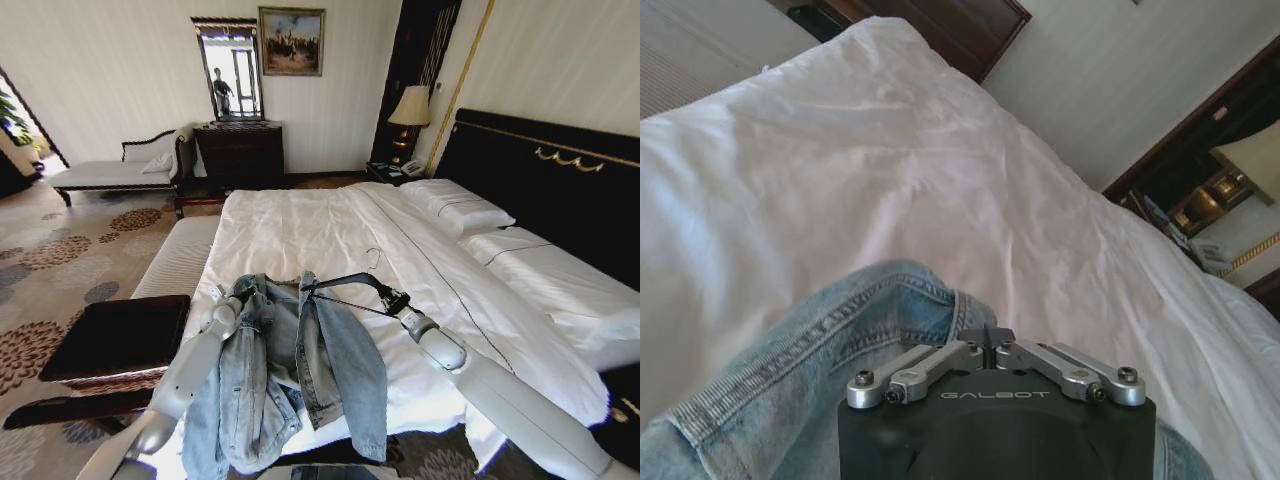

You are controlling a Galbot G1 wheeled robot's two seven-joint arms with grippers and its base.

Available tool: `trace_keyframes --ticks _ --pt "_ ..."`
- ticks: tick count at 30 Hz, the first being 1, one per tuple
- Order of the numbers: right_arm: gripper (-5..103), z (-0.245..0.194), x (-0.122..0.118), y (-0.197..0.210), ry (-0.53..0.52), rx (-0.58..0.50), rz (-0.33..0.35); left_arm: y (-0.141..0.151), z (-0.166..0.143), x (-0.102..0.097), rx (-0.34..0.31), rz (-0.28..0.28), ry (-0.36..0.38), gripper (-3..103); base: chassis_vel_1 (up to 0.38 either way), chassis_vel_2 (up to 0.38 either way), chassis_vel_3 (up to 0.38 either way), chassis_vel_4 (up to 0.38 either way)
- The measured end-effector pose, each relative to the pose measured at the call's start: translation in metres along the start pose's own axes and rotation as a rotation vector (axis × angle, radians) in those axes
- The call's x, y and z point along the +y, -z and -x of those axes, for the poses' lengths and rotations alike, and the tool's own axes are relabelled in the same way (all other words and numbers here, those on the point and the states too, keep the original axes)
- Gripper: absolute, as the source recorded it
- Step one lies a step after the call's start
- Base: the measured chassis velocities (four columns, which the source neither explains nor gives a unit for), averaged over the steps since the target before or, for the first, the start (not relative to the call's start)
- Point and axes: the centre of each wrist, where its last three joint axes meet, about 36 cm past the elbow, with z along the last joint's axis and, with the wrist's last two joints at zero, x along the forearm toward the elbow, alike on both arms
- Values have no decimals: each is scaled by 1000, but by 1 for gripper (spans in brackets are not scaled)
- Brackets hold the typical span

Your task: Pick up the clothes from the bed and hang them on the clothes hanger.

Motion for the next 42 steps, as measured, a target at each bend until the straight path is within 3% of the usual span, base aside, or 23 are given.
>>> trace_keyframes --ticks 5,10,12,18,22,24,27,29,34,36,40,42 --pt "21 4 1 5 0 -15 -9 9 -8 5 -7 -8 -2 0 0 0 0 0" --pt "21 3 3 3 6 -7 -8 -4 -13 12 23 0 10 -2 0 0 0 0" --pt "21 1 2 1 7 -2 -8 -12 -10 15 36 16 20 8 0 0 0 0" --pt "21 -2 0 1 8 3 -4 -16 2 20 46 27 41 24 0 0 0 0" --pt "21 -2 -1 2 13 6 3 -18 9 20 57 35 32 46 0 0 0 0" --pt "21 -2 -1 3 13 6 3 -19 11 19 61 37 29 46 0 0 0 0" --pt "21 -2 -2 3 12 6 8 -23 17 17 71 37 28 62 0 0 0 0" --pt "21 -1 -3 4 12 6 10 -24 18 16 73 35 29 62 0 0 0 0" --pt "21 2 -12 6 -2 5 17 -30 24 19 86 31 28 89 0 0 0 0" --pt "21 2 -12 6 -3 6 16 -31 26 19 87 31 26 89 0 0 0 0" --pt "21 1 -11 5 0 9 19 -32 31 15 86 26 12 100 0 0 0 0" --pt "21 0 -8 5 4 11 23 -33 35 11 87 24 5 97 0 0 0 0"
